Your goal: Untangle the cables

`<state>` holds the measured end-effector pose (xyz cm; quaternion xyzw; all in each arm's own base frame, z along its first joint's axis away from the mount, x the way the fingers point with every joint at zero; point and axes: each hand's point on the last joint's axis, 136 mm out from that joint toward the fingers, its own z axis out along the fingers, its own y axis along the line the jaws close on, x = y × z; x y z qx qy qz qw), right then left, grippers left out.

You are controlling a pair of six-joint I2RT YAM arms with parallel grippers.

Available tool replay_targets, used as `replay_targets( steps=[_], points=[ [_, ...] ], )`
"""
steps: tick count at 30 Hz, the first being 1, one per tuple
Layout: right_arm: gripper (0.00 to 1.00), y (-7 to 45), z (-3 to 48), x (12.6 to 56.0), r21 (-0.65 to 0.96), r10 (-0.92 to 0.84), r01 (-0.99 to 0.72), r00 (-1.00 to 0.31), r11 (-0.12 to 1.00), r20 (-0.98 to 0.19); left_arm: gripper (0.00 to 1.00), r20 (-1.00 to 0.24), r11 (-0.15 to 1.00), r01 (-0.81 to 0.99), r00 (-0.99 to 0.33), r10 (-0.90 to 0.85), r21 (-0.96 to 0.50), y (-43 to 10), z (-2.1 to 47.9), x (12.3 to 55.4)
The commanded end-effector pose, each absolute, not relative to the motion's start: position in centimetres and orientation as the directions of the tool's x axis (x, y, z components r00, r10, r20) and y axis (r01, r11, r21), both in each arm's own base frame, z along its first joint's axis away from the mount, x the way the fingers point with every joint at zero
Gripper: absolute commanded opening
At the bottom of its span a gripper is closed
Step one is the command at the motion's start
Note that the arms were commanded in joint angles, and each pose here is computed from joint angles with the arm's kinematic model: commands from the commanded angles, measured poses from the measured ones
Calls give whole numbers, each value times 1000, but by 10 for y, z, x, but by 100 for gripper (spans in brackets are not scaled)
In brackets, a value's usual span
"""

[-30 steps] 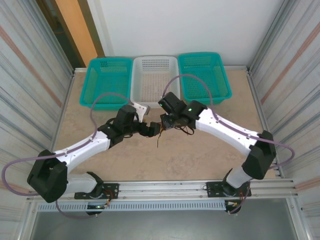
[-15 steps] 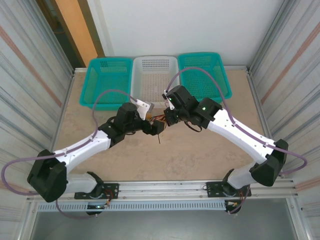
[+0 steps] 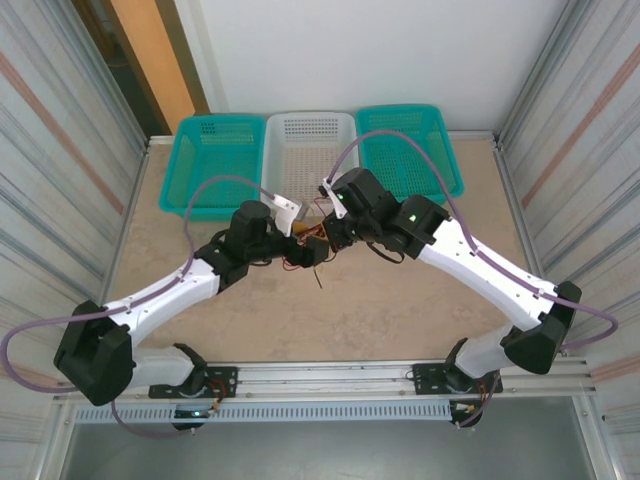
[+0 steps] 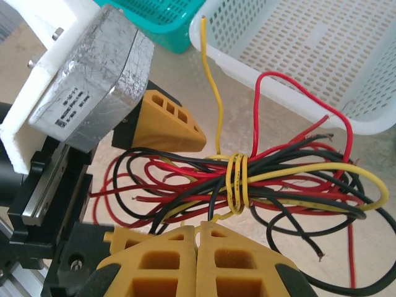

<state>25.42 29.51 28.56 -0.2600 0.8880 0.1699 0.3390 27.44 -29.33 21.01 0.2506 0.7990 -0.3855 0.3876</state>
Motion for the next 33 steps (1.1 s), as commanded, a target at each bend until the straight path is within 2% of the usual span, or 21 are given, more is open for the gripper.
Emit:
replay_targets(
  steps=[1, 8, 12, 19, 25, 33],
  points=[
    [0, 292, 317, 249, 122, -325, -601, -578, 790, -749, 81, -819, 558, 702, -570, 69, -442, -296, 222, 278],
    [0, 290, 325, 251, 131, -295, -590, -569, 797, -767, 26, -805, 563, 687, -590, 64, -459, -296, 219, 279],
    [0, 287, 328, 251, 140, -269, -574, -568, 807, -777, 1, -810, 572, 677, -586, 36, -464, -295, 223, 282],
    [0, 269, 333, 253, 178, -169, -495, -578, 851, -799, 0, -829, 608, 623, -548, -110, -492, -281, 247, 299],
    [0, 248, 317, 249, 291, -6, -389, -609, 874, -793, 0, -871, 557, 670, -396, -292, -491, -270, 303, 299],
    [0, 201, 284, 260, 518, 275, -191, -670, 834, -690, 0, -898, 366, 837, -292, -329, -406, -283, 372, 265]
  ],
)
